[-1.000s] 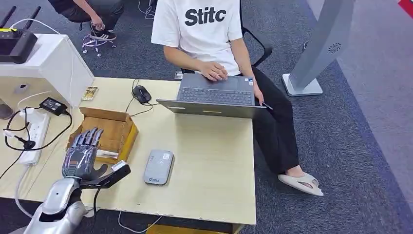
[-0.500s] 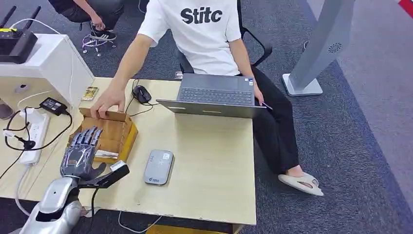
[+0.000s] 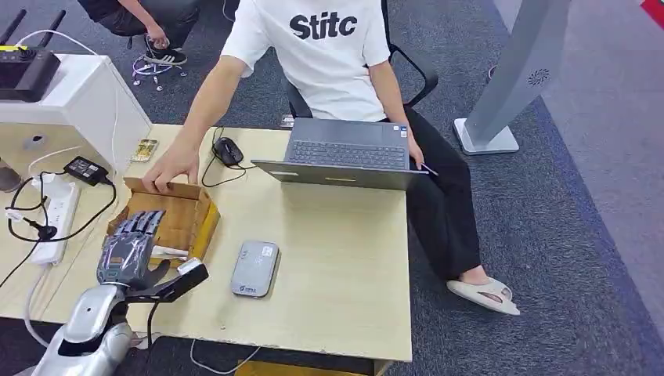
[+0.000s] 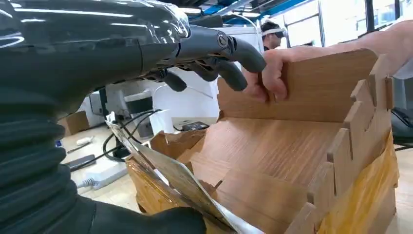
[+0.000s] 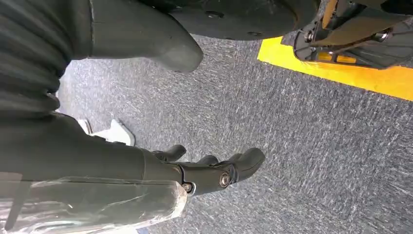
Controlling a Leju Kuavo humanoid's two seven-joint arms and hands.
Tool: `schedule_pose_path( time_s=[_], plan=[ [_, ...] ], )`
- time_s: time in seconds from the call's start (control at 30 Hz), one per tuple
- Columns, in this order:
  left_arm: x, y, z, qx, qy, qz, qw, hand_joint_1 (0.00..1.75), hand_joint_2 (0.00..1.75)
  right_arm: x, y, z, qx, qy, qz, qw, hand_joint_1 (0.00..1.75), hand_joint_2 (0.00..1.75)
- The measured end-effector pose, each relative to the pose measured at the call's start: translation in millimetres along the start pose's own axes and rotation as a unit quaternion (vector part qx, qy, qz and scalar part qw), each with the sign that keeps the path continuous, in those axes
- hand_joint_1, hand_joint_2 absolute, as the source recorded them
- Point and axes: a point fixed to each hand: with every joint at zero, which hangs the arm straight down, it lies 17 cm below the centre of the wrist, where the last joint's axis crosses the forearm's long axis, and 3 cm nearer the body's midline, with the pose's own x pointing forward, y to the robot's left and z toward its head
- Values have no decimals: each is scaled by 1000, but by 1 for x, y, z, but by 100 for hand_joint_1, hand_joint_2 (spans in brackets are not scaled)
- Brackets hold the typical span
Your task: Pass the card to the sensor for recognition and then transmit it.
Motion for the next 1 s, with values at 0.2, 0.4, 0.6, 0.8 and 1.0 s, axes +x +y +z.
schedule_pose_path(
  time_s=[0.2,0.4,0.6,0.8,1.0],
  plan=[
    [-1,-1,1,-3,0,-2,1000,52,175,0,0,0,0,0,1,1000,0,175],
    [-1,-2,1,-4,0,-2,1000,79,175,0,0,0,0,-1,2,1000,0,175],
    [-1,-2,1,-4,-1,-3,1000,101,175,0,0,0,0,-1,2,1000,0,175],
    [-2,-2,2,-5,-2,-6,1000,140,175,0,0,0,0,-1,2,1000,0,175],
    [-2,-2,2,-5,-2,-6,1000,150,175,0,0,0,0,-1,2,1000,0,175]
  ],
)
